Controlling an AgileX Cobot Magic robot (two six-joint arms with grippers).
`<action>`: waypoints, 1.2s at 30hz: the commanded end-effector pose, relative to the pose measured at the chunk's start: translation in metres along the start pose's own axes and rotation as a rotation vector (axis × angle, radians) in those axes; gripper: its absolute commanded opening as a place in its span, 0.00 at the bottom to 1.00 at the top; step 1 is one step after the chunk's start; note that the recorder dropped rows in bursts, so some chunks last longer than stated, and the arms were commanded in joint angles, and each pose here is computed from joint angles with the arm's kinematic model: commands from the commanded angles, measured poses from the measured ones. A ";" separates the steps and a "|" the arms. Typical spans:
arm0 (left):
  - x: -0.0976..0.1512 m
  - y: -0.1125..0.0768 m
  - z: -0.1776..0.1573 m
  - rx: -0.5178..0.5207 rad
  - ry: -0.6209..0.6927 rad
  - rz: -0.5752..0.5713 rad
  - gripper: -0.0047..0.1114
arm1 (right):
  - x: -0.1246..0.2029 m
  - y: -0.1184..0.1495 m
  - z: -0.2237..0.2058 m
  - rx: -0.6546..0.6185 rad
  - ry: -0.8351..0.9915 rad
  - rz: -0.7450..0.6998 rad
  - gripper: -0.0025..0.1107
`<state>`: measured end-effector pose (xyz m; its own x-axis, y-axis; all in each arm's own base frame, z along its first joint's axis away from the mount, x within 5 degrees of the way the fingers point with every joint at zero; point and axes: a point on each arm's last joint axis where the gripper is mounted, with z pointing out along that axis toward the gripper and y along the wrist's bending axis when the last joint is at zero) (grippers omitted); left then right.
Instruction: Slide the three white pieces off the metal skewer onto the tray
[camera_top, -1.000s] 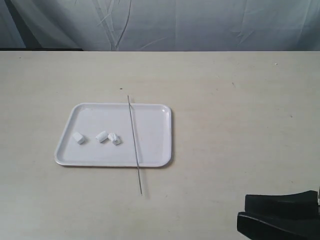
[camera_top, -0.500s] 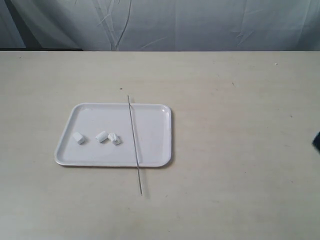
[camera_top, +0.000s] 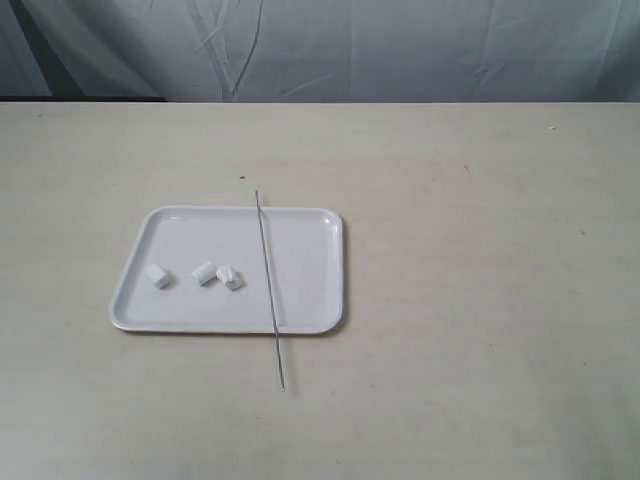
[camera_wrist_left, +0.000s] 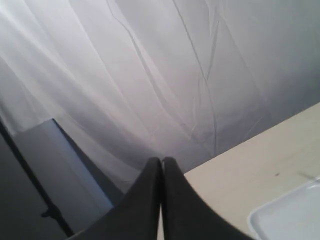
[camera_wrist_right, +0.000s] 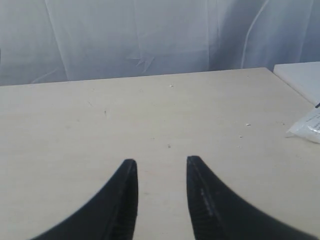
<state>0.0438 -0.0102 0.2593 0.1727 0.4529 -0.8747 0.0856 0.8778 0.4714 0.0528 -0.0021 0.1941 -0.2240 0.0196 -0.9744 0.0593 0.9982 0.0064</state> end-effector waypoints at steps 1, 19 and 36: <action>0.002 0.003 0.000 -0.065 0.028 0.043 0.04 | 0.007 -0.002 0.002 0.027 0.004 -0.016 0.31; 0.064 -0.020 0.001 -0.131 0.349 -0.488 0.04 | 0.013 -0.001 0.003 -0.004 0.046 -0.051 0.31; 0.072 -0.027 0.000 -0.105 0.396 -0.556 0.04 | 0.013 -0.001 0.003 -0.006 0.046 -0.049 0.31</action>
<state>0.0544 -0.0002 0.1859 -0.2250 -0.0337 -0.9738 -0.0452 0.9987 -0.0241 0.0532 -0.0030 0.1810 -0.2761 -0.0216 -0.9609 0.0441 0.9984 -0.0351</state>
